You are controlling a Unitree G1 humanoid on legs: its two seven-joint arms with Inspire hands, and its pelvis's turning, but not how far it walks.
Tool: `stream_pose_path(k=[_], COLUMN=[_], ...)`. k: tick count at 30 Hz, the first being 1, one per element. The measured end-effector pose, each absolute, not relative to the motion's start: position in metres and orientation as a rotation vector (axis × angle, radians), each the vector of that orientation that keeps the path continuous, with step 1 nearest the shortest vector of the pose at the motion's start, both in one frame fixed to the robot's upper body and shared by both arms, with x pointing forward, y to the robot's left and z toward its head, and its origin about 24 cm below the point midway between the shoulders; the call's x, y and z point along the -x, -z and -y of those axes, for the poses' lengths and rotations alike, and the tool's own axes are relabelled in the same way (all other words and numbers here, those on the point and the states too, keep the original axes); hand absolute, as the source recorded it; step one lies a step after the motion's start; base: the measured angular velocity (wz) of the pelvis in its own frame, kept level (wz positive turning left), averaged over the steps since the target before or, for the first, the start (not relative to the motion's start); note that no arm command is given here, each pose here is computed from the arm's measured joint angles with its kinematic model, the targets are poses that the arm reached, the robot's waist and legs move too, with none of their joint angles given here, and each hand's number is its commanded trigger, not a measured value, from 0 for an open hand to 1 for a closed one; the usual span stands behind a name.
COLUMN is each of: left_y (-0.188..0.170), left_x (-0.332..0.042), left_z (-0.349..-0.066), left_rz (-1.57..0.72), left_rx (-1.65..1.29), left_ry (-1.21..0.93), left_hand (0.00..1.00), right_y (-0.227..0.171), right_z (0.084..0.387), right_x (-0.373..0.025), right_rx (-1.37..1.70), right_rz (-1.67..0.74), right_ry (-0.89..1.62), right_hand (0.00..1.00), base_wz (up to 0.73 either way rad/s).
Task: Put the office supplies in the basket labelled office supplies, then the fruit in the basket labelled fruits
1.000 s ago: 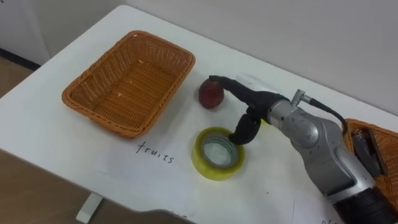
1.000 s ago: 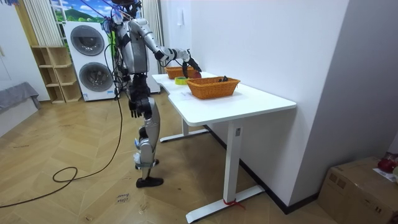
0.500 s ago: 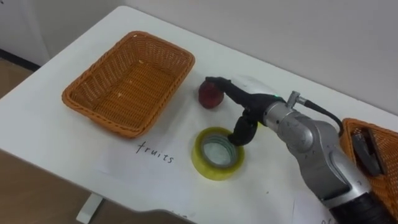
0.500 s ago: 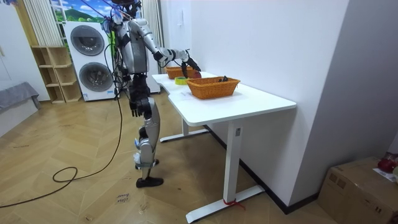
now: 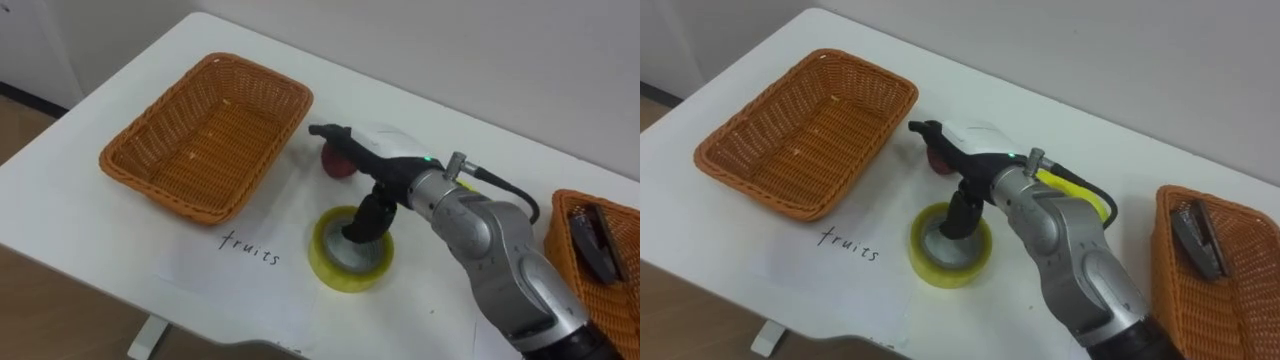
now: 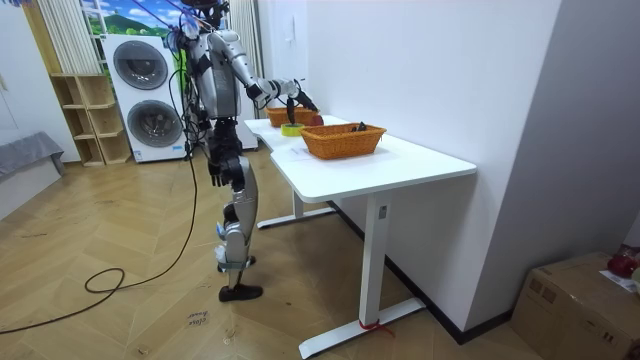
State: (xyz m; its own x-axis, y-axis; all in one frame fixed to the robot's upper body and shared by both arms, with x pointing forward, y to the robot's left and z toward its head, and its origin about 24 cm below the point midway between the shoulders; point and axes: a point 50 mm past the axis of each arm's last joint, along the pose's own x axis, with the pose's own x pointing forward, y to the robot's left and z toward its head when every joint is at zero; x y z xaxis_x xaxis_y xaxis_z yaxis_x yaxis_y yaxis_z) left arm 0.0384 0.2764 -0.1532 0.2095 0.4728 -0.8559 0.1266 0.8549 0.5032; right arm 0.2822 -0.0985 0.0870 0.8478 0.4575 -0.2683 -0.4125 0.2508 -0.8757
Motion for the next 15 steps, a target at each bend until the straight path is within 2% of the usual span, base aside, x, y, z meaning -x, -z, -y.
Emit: stream_pose_path(k=[15], left_y=[0.153], left_x=[-0.040], left_z=[-0.277], left_rz=[-1.348], left_rx=[-0.546], left_ry=[-0.273], left_hand=[0.00], right_y=[-0.098], right_z=[0.095], right_x=[-0.277], right_rx=[1.185], right_rz=[0.057], right_ry=[-0.626], right_hand=[0.00], base_wz=[0.00])
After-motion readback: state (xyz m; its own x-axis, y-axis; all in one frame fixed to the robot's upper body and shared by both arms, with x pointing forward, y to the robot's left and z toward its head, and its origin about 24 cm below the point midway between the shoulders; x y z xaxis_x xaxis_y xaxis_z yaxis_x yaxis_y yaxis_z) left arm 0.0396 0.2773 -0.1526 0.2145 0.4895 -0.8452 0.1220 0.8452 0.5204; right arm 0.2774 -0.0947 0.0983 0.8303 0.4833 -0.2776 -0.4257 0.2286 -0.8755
